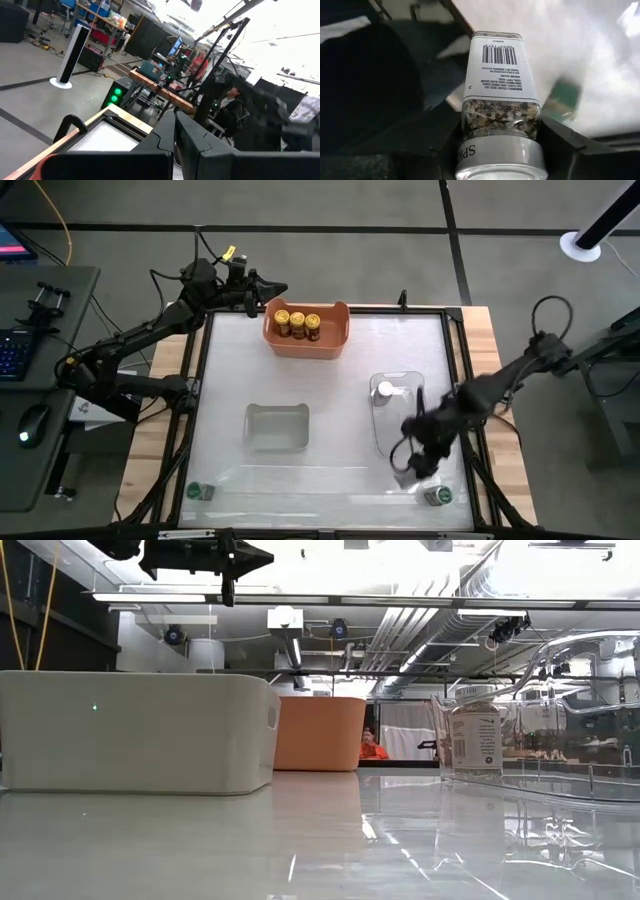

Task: Sort spices by type
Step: Put the white seasoning bottle into the transparent bin

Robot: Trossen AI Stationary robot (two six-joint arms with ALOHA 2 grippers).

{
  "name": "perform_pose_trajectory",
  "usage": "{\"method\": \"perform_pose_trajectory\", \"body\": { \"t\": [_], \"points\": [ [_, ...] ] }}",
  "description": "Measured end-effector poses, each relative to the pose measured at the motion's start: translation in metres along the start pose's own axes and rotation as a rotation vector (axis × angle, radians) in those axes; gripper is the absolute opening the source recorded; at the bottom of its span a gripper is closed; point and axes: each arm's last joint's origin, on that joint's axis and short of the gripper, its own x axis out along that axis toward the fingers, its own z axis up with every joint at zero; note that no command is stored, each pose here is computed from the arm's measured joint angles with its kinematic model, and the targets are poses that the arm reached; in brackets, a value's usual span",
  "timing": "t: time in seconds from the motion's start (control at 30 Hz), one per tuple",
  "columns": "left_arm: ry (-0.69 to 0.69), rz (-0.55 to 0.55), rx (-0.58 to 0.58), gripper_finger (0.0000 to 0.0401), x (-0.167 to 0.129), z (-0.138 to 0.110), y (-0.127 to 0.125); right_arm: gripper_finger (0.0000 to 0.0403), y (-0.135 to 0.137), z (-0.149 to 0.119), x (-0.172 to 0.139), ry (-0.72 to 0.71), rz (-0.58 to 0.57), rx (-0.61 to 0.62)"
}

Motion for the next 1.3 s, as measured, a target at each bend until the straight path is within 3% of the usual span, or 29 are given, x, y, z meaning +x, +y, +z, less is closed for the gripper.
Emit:
{"method": "perform_pose_trajectory", "body": {
  "t": [0.1, 0.2, 0.3, 0.5, 0.67, 0.97, 1.3],
  "points": [
    [0.0, 0.0, 0.0, 0.0, 0.0, 0.0, 0.0, 0.0194, 0.0, 0.003, -0.04, -0.129, -0.068, -0.128],
    [0.0, 0.0, 0.0, 0.0, 0.0, 0.0, 0.0, 0.0194, -0.017, 0.012, -0.069, -0.221, -0.295, -0.222],
    [-0.001, 0.0, 0.0, 0.0, 0.0, 0.0, 0.0, 0.0194, -0.037, 0.029, -0.083, -0.194, -0.476, -0.307],
    [-0.001, 0.0, 0.0, 0.0, 0.0, 0.0, 0.0, 0.0194, -0.078, 0.074, -0.071, -0.029, -0.566, -0.497],
    [-0.005, 0.008, 0.0, 0.0, 0.0, 0.0, 0.0, 0.0194, -0.114, 0.104, -0.049, 0.146, -0.737, -0.587],
    [-0.01, 0.015, 0.0, 0.0, 0.0, 0.0, 0.0, 0.0194, -0.129, 0.154, -0.023, 0.149, -0.737, -0.731],
    [-0.01, 0.015, 0.0, 0.0, 0.0, 0.0, 0.0, 0.02, -0.137, 0.167, -0.01, 0.278, -0.793, -0.758]
  ]
}}
